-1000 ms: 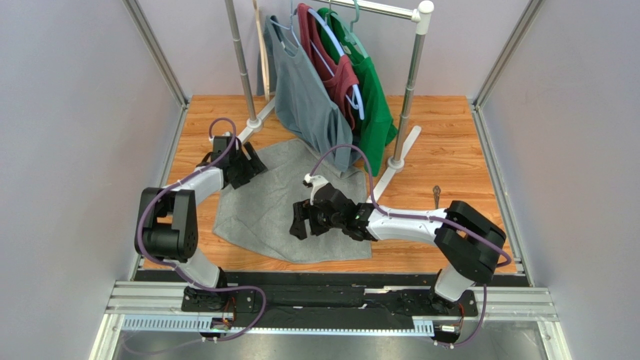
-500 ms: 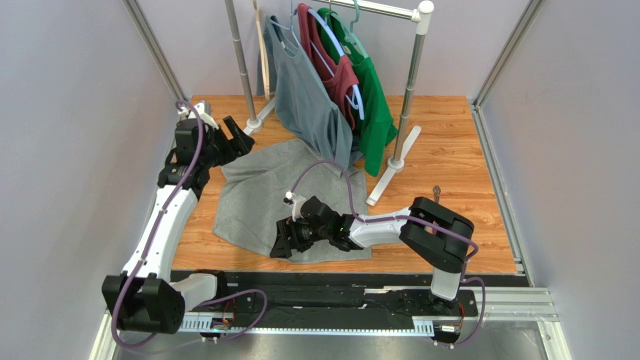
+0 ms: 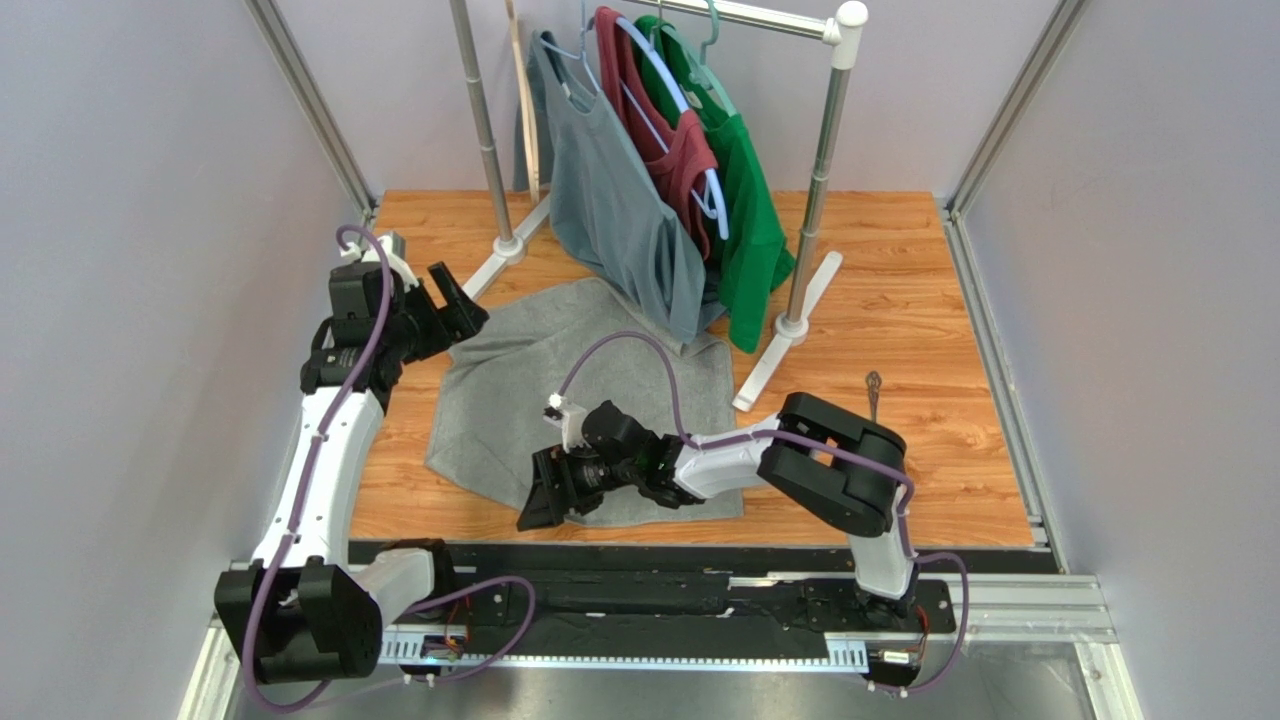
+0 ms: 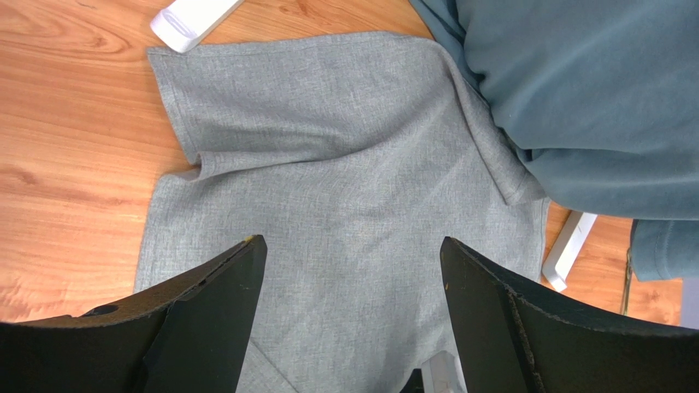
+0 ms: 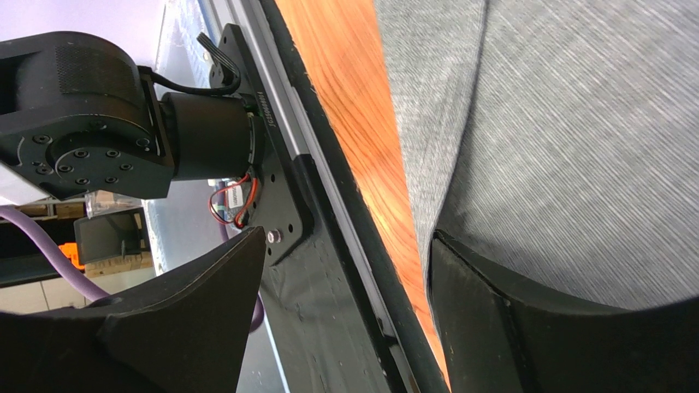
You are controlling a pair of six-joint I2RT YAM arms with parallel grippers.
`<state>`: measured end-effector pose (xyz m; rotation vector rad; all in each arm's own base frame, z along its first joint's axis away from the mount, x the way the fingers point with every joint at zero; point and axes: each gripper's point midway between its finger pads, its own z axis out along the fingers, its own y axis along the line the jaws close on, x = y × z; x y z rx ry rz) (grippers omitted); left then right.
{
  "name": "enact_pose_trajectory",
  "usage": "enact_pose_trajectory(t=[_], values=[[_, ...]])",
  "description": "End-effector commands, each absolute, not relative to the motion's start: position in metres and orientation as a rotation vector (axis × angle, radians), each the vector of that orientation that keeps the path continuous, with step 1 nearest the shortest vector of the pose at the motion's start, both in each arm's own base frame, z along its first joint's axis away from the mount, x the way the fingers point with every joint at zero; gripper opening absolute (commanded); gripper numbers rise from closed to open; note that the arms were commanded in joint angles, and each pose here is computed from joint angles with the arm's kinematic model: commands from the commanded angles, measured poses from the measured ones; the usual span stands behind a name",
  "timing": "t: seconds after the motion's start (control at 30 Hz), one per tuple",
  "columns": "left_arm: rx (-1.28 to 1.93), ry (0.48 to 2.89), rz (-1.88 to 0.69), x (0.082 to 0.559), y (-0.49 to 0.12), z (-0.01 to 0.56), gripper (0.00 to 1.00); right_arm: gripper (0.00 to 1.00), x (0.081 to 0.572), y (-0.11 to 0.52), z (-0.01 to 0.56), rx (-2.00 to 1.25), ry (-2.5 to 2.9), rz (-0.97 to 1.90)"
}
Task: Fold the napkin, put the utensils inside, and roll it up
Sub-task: Flatten out the napkin at the center of the board.
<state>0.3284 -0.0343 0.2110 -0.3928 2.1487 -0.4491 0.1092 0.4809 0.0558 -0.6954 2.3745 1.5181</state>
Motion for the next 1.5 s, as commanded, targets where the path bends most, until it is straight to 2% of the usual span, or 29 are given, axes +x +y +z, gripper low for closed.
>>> enact_pose_trajectory(t=[0.0,0.37,0.97,1.23,1.33,1.47], values=[[-0.352,2.106,-0.465,0.327,-0.032,0.224,0.87,0.75,0.105,0.509,0.085,-0.729,2.258,1.633],[-0.336,2.107,-0.496,0.324,-0.037,0.224,0.87,0.75,0.104,0.526,0.085,-0.764,2.246,1.624],[-0.358,2.139,-0.514,0.323,-0.039,0.211,0.87,0.74,0.065,0.522,0.081,-0.881,2.227,1.603],[-0.420,2.235,-0.460,0.324,-0.031,0.180,0.86,0.76,0.127,0.482,0.104,-0.810,2.201,1.275],[-0.425,2.272,-0.422,0.322,-0.032,0.168,0.86,0.80,0.149,0.460,0.116,-0.794,2.184,1.157],[-0.407,2.351,-0.370,0.319,-0.038,0.150,0.86,0.81,0.171,0.447,0.104,-0.761,2.238,1.074]])
